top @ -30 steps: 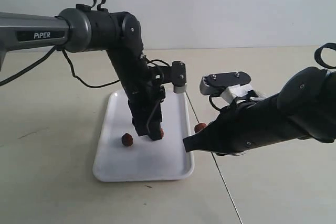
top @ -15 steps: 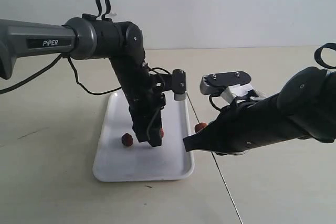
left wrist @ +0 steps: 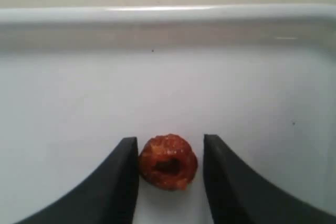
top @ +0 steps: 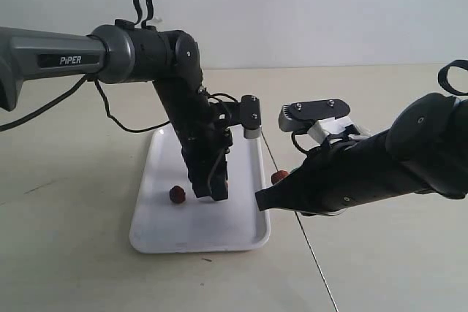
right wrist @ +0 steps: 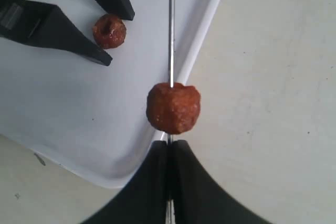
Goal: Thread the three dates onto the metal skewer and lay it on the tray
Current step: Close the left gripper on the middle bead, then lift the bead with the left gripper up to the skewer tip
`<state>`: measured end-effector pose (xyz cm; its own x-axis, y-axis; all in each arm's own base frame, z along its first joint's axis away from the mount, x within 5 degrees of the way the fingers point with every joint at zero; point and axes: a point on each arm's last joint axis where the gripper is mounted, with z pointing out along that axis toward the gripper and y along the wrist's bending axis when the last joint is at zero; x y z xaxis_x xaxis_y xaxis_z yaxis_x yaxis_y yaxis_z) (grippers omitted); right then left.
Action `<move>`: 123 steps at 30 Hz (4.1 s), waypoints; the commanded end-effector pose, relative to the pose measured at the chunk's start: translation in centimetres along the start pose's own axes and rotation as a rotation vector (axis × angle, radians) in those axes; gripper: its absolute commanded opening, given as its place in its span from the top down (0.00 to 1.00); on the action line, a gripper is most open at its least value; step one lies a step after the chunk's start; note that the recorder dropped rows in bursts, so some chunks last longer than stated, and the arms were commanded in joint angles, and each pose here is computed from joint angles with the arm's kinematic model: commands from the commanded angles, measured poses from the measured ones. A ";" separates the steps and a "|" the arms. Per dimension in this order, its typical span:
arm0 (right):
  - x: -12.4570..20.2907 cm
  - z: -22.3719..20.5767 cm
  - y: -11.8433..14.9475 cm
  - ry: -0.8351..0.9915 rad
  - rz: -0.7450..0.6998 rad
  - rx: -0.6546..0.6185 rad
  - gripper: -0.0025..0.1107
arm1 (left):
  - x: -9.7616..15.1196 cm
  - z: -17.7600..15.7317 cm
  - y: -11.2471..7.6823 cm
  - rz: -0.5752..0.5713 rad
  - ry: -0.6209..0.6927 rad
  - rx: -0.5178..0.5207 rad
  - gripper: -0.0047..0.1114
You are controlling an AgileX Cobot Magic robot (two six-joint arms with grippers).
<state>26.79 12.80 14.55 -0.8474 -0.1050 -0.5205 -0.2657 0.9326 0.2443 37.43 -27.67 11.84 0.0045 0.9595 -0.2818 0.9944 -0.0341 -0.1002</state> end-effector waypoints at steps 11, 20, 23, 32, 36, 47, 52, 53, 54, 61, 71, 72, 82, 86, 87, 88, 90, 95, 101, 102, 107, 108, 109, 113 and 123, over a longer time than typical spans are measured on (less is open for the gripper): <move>0.0 -0.2 -0.2 -0.011 -0.003 0.013 0.98 | -0.1 0.3 -0.1 -0.028 0.000 0.004 0.68; -0.1 -0.2 -0.3 -0.017 -0.003 0.018 0.98 | -0.1 0.3 0.0 -0.052 -0.006 -0.009 0.68; -0.1 -0.2 -0.3 -0.017 -0.003 0.018 0.98 | -0.1 0.3 0.0 -0.054 -0.006 -0.009 0.70; -0.1 -0.2 -0.3 -0.018 -0.003 0.019 0.98 | -0.3 -0.8 0.0 -0.057 -0.021 -0.026 0.80; -0.1 -0.2 -0.3 -0.018 -0.003 0.019 0.98 | -0.7 -3.8 0.0 -0.085 -0.081 -0.079 0.80; 0.0 -0.2 -0.2 -0.009 0.005 0.009 0.98 | 0.7 -14.2 1.7 -0.435 -0.667 -0.040 0.80; 0.0 -0.2 -0.2 -0.013 0.016 0.008 0.98 | 3.3 -15.3 3.8 -0.671 -0.858 0.062 0.80; 0.0 -0.2 -0.2 -0.015 0.021 0.007 0.98 | 3.8 -15.5 4.1 -0.716 -0.886 0.077 0.80; -0.1 -0.2 -0.2 -0.019 0.020 0.006 0.98 | 4.2 -15.5 4.5 -0.761 -0.913 0.096 0.80; -1.0 -1.9 0.3 -0.088 0.000 -0.006 0.98 | 5.7 -14.0 6.1 -0.891 -1.071 0.301 0.80; -1.6 -4.0 1.0 -0.145 -0.028 -0.042 0.98 | 6.0 -11.5 6.9 -0.951 -1.150 0.453 0.80; -1.6 -4.0 1.0 -0.144 -0.030 -0.043 0.98 | 6.0 -11.4 7.0 -0.958 -1.150 0.458 0.80; -2.4 -4.3 1.6 -0.158 -0.066 -0.072 0.98 | 5.5 -11.2 7.0 -0.971 -1.174 0.486 0.80; -2.7 -4.5 1.7 -0.169 -0.061 -0.075 0.98 | 4.7 -10.9 6.7 -0.958 -1.165 0.496 0.80; -2.7 -4.5 1.7 -0.169 -0.061 -0.075 0.98 | 4.6 -10.9 6.6 -0.957 -1.163 0.497 0.80; -2.7 -4.4 1.8 -0.161 -0.062 -0.080 0.98 | 4.6 -10.9 6.6 -0.957 -1.163 0.497 0.80; -2.6 -4.3 1.8 -0.155 -0.060 -0.085 0.98 | 4.5 -10.9 6.6 -0.956 -1.164 0.499 0.80; -2.7 -4.2 1.7 -0.164 -0.061 -0.077 0.98 | 4.2 -10.7 6.4 -0.951 -1.158 0.504 0.80; -2.9 -4.2 1.5 -0.184 -0.062 -0.054 0.98 | 3.9 -10.5 6.2 -0.943 -1.144 0.505 0.80; -2.9 -4.2 1.5 -0.184 -0.062 -0.054 0.98 | 3.9 -10.5 6.2 -0.943 -1.144 0.505 0.80; -3.0 -4.3 1.4 -0.199 -0.065 -0.038 0.98 | 3.9 -10.5 6.2 -0.943 -1.144 0.505 0.80; -3.1 -4.3 1.3 -0.209 -0.059 -0.027 0.98 | 3.9 -10.5 6.2 -0.944 -1.141 0.505 0.80; -3.2 -4.3 1.2 -0.216 -0.054 -0.020 0.98 | 3.9 -10.5 6.2 -0.946 -1.138 0.506 0.80; -3.4 -4.2 1.3 -0.215 -0.055 -0.026 0.98 | 4.0 -10.4 6.2 -0.945 -1.129 0.504 0.80; -3.9 -2.3 1.2 -0.180 -0.042 -0.019 0.98 | 4.0 -10.4 6.2 -0.948 -1.127 0.506 0.80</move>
<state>28.14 13.22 18.47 -0.7500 -0.0809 -0.6565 -0.3054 0.9227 0.2352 44.87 -20.99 19.65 -0.8894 -0.0065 -0.4571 0.4514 0.1446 -0.8805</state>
